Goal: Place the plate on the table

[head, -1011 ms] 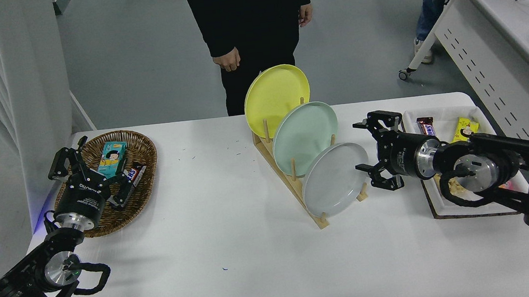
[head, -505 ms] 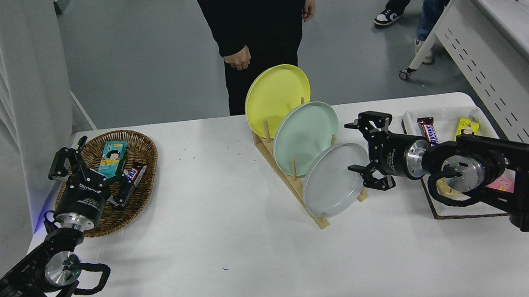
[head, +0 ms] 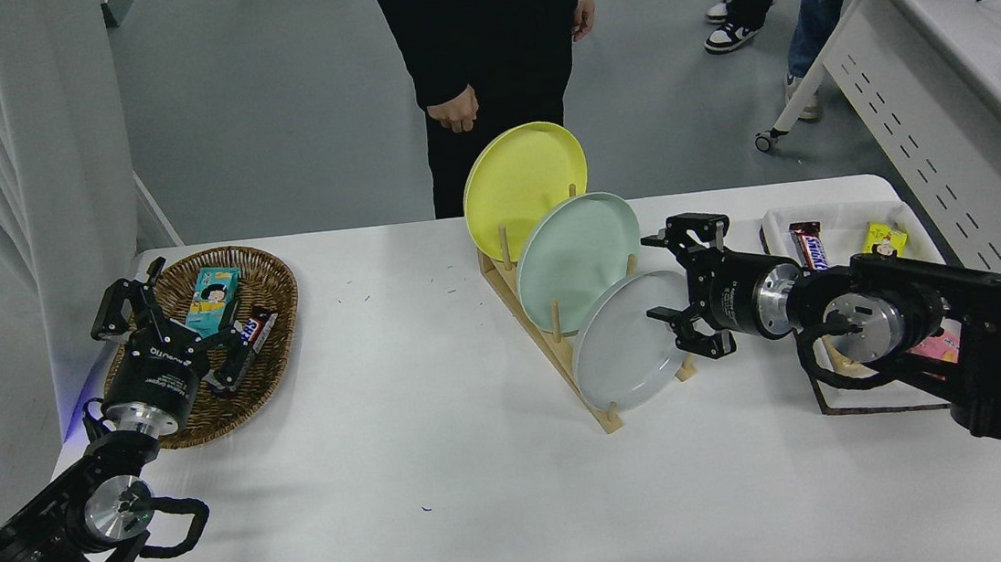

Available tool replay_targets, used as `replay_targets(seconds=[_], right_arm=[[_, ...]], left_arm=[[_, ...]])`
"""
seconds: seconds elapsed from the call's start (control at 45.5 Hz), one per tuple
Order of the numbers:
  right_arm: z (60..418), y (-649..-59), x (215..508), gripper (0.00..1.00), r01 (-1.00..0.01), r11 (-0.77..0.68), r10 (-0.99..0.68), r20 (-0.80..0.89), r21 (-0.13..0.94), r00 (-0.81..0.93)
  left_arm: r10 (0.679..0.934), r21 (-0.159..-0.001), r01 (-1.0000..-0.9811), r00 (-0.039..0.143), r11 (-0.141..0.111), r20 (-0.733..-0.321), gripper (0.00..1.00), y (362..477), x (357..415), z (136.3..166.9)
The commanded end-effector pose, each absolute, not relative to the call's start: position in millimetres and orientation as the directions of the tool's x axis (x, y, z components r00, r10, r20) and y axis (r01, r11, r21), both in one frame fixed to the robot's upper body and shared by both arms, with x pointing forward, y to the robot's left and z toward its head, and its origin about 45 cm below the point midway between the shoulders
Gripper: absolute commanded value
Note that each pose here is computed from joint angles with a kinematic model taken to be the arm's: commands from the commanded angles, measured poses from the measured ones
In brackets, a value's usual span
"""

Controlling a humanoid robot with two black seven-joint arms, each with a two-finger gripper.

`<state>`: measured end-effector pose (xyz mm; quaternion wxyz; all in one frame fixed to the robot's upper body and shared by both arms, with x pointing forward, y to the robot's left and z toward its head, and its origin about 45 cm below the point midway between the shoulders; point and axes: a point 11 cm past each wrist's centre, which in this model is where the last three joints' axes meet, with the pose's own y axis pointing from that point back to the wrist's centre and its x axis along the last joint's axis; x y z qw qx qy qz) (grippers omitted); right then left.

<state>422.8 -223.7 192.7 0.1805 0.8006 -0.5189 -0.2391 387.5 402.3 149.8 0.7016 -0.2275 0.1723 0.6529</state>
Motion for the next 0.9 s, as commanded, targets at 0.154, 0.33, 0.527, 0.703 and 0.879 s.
replay_targets(seconds=[0.154, 0.33, 0.527, 0.703, 0.879], right_arm=[[194.1, -218.4, 422.7, 0.74, -0.742, -0.405, -0.913, -0.198, 0.534, 0.356], [194.2, -217.0, 422.0, 0.68, -0.74, -0.409, -0.912, -0.202, 0.534, 0.358], [194.5, -216.8, 421.6, 0.63, -0.739, -0.411, -0.911, -0.204, 0.534, 0.359], [195.6, -218.3, 421.4, 0.56, -0.74, -0.411, -0.911, -0.207, 0.533, 0.357], [196.6, -219.8, 421.6, 0.51, -0.74, -0.41, -0.911, -0.207, 0.533, 0.356]], left_arm=[[0.838, -0.094, -0.9945, 0.088, 0.044, -0.539, 0.98, 402.2, 387.5, 149.9], [0.838, -0.094, -0.9947, 0.087, 0.043, -0.539, 0.98, 402.6, 387.4, 149.6], [0.838, -0.094, -0.9945, 0.088, 0.044, -0.539, 0.98, 402.2, 387.5, 149.9], [0.838, -0.094, -0.9945, 0.088, 0.044, -0.539, 0.98, 402.2, 387.5, 149.9], [0.838, -0.094, -0.9945, 0.088, 0.044, -0.539, 0.98, 402.2, 387.5, 149.9]])
